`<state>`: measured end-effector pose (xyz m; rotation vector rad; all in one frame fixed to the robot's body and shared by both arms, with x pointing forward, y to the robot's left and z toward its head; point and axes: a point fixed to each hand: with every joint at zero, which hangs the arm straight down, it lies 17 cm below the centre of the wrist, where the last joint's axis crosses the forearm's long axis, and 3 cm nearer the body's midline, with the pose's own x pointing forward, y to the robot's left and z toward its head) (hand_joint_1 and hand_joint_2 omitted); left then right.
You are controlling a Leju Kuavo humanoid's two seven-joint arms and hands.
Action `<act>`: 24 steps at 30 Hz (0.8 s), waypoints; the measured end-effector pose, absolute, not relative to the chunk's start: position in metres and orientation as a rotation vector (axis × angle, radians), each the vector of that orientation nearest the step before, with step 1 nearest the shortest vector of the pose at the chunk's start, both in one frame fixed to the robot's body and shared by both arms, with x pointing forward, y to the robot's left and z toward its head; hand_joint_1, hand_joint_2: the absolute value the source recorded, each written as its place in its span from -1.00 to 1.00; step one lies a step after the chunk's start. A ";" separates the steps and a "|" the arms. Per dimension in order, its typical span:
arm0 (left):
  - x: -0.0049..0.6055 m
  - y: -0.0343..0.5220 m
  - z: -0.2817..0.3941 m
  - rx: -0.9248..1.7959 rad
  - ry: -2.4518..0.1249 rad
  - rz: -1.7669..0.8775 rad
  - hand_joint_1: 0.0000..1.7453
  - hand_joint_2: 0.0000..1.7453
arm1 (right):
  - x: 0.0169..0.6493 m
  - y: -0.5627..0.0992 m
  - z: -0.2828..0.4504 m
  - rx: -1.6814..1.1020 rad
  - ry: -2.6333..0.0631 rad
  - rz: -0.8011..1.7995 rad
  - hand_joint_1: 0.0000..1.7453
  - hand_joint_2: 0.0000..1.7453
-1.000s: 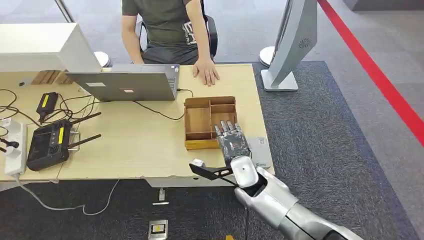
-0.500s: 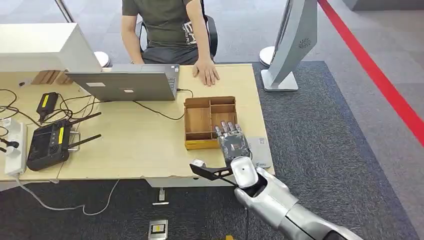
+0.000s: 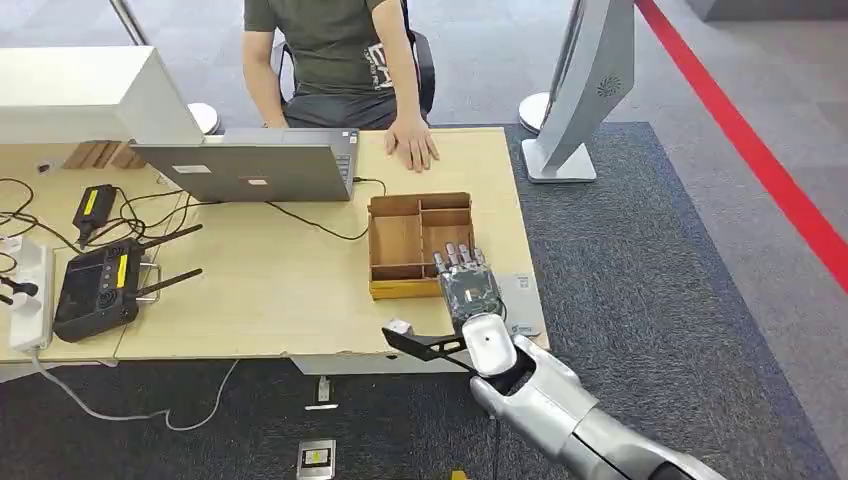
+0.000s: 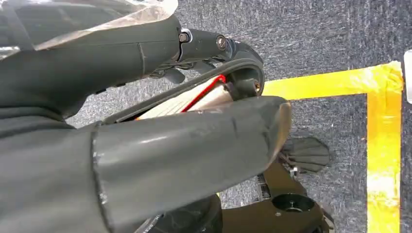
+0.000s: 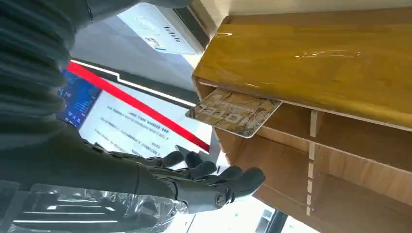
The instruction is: Pass the card to the sensor for recognition and then transmit it.
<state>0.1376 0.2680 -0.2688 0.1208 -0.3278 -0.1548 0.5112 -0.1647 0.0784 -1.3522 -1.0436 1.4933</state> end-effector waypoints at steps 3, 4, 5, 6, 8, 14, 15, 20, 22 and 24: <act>0.136 0.268 -0.269 0.120 -0.326 -0.154 -1.00 -1.00 | 0.511 -0.165 0.079 -1.352 -1.043 1.494 -1.00 1.00; 0.136 0.268 -0.269 0.120 -0.326 -0.153 -1.00 -1.00 | 0.511 -0.165 0.079 -1.352 -1.043 1.494 -1.00 1.00; 0.136 0.268 -0.269 0.120 -0.326 -0.154 -1.00 -1.00 | 0.511 -0.165 0.079 -1.352 -1.043 1.493 -1.00 1.00; 0.136 0.268 -0.269 0.120 -0.326 -0.153 -1.00 -1.00 | 0.511 -0.165 0.079 -1.352 -1.043 1.493 -1.00 1.00; 0.136 0.268 -0.269 0.120 -0.326 -0.154 -1.00 -1.00 | 0.511 -0.164 0.079 -1.352 -1.044 1.493 -1.00 1.00; 0.136 0.268 -0.269 0.120 -0.325 -0.154 -1.00 -1.00 | 0.511 -0.164 0.079 -1.351 -1.044 1.493 -1.00 1.00; 0.136 0.268 -0.269 0.120 -0.325 -0.154 -1.00 -1.00 | 0.511 -0.164 0.079 -1.351 -1.044 1.493 -1.00 1.00; 0.135 0.268 -0.269 0.120 -0.325 -0.153 -1.00 -1.00 | 0.511 -0.162 0.079 -1.345 -1.050 1.498 -1.00 1.00; 0.135 0.268 -0.269 0.120 -0.325 -0.153 -1.00 -1.00 | 0.511 -0.161 0.078 -1.341 -1.053 1.499 1.00 1.00; 0.135 0.268 -0.269 0.120 -0.326 -0.153 -1.00 -1.00 | 0.511 -0.158 0.078 -1.336 -1.058 1.504 1.00 1.00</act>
